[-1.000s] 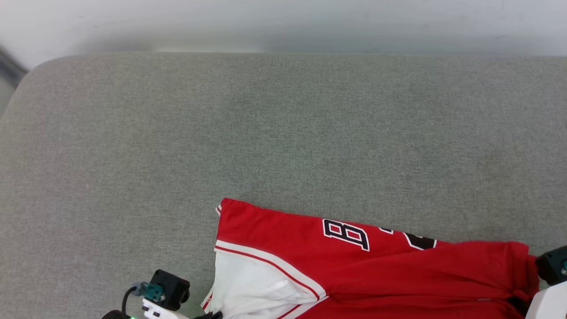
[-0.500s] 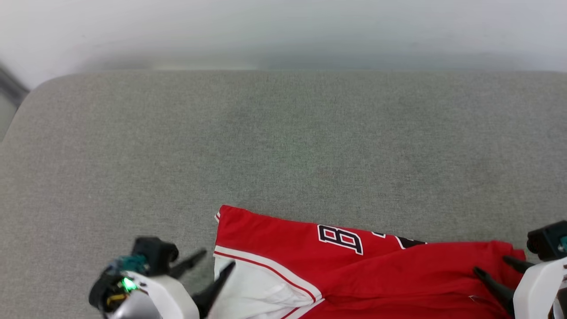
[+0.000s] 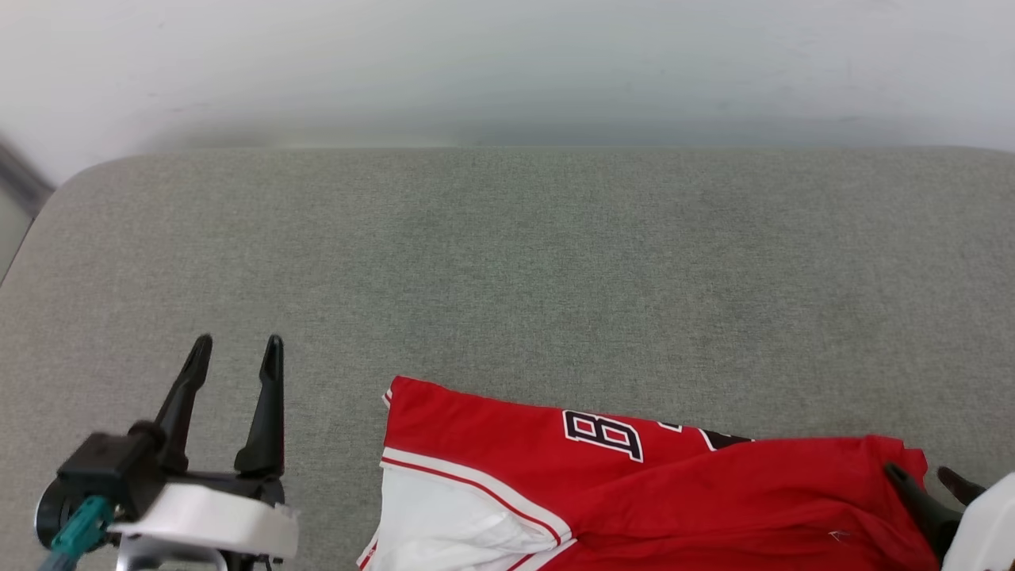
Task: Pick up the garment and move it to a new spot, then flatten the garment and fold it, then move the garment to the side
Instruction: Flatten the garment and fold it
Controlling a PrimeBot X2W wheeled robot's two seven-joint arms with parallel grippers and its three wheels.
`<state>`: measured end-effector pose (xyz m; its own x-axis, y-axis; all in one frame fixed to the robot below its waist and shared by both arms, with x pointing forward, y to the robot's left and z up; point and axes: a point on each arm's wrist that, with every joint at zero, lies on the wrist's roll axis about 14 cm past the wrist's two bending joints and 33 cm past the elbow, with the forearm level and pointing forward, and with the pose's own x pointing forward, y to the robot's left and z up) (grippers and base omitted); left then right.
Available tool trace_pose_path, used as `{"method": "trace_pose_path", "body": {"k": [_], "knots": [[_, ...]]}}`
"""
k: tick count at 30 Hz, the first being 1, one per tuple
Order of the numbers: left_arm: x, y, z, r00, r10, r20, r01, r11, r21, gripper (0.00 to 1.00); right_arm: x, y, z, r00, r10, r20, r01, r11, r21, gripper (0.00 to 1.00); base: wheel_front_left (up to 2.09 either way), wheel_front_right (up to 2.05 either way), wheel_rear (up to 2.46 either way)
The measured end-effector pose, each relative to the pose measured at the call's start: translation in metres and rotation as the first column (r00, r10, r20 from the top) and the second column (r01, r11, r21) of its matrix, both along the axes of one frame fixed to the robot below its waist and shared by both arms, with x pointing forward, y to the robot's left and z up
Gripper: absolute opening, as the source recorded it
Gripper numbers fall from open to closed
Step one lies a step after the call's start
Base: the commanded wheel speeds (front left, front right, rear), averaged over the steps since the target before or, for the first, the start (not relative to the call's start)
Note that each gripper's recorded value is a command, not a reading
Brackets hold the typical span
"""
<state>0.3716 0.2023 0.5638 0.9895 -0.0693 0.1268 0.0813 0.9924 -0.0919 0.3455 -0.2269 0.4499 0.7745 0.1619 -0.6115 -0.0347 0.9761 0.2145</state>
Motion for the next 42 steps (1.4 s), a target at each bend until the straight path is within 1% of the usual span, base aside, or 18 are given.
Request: {"method": "trace_pose_path", "body": {"k": [2, 6, 11, 15, 21, 28, 35, 39, 40, 41, 42], "knots": [[-0.006, 0.009, -0.004, 0.998, 0.056, 0.006, -0.056, 0.998, -0.015, 1.00, -0.003, -0.005, -0.004, 0.999, -0.051, -0.011, 0.051, 0.999, 0.018, 1.00, 0.00, 0.00, 0.00], [-0.012, 0.025, 0.001, 0.990, 0.135, 0.050, -0.135, 0.991, 0.014, 1.00, -0.012, -0.013, -0.018, 0.991, -0.119, -0.059, 0.121, 0.992, 0.030, 1.00, 0.00, 0.00, 0.00], [-0.018, 0.029, -0.010, 0.988, 0.146, 0.039, -0.147, 0.989, 0.010, 1.00, -0.017, -0.021, -0.037, 0.978, -0.175, -0.117, 0.181, 0.983, 0.039, 1.00, 0.00, 0.00, 0.00], [-0.018, 0.032, -0.017, 0.988, 0.150, 0.032, -0.151, 0.988, 0.026, 1.00, -0.017, -0.025, -0.053, 0.965, -0.205, -0.161, 0.215, 0.975, 0.048, 1.00, 0.00, 0.00, 0.00], [-0.013, 0.034, -0.019, 0.988, 0.148, 0.043, -0.149, 0.988, 0.035, 1.00, -0.015, -0.023, -0.080, 0.947, -0.210, -0.244, 0.230, 0.971, 0.057, 1.00, 0.00, 0.00, 0.00], [-0.012, 0.038, -0.023, 0.987, 0.157, 0.042, -0.159, 0.986, 0.045, 1.00, -0.014, -0.007, -0.102, 0.934, -0.159, -0.321, 0.201, 0.974, 0.103, 1.00, 0.00, 0.00, 0.00], [-0.015, 0.039, -0.025, 0.986, 0.161, 0.043, -0.163, 0.986, 0.042, 1.00, -0.013, 0.016, -0.104, 0.939, -0.097, -0.330, 0.157, 0.974, 0.162, 1.00, 0.00, 0.00, 0.00], [-0.015, 0.034, -0.028, 0.989, 0.146, 0.038, -0.147, 0.988, 0.039, 1.00, -0.013, 0.025, -0.103, 0.945, -0.080, -0.317, 0.144, 0.972, 0.183, 1.00, 0.00, 0.00, 0.00], [-0.016, 0.033, -0.028, 0.989, 0.143, 0.037, -0.144, 0.989, 0.038, 1.00, -0.014, 0.026, -0.103, 0.946, -0.081, -0.313, 0.145, 0.972, 0.185, 0.88, 0.00, 0.00, 0.00], [-0.016, 0.032, -0.028, 0.989, 0.143, 0.038, -0.144, 0.989, 0.037, 1.00, -0.014, 0.026, -0.103, 0.947, -0.082, -0.310, 0.144, 0.972, 0.186, 0.43, 0.00, 0.00, 0.00], [-0.016, 0.031, -0.028, 0.989, 0.139, 0.038, -0.141, 0.989, 0.035, 1.00, -0.014, 0.027, -0.103, 0.949, -0.080, -0.306, 0.142, 0.972, 0.186, 0.07, 0.00, 0.00, 0.00]]}}
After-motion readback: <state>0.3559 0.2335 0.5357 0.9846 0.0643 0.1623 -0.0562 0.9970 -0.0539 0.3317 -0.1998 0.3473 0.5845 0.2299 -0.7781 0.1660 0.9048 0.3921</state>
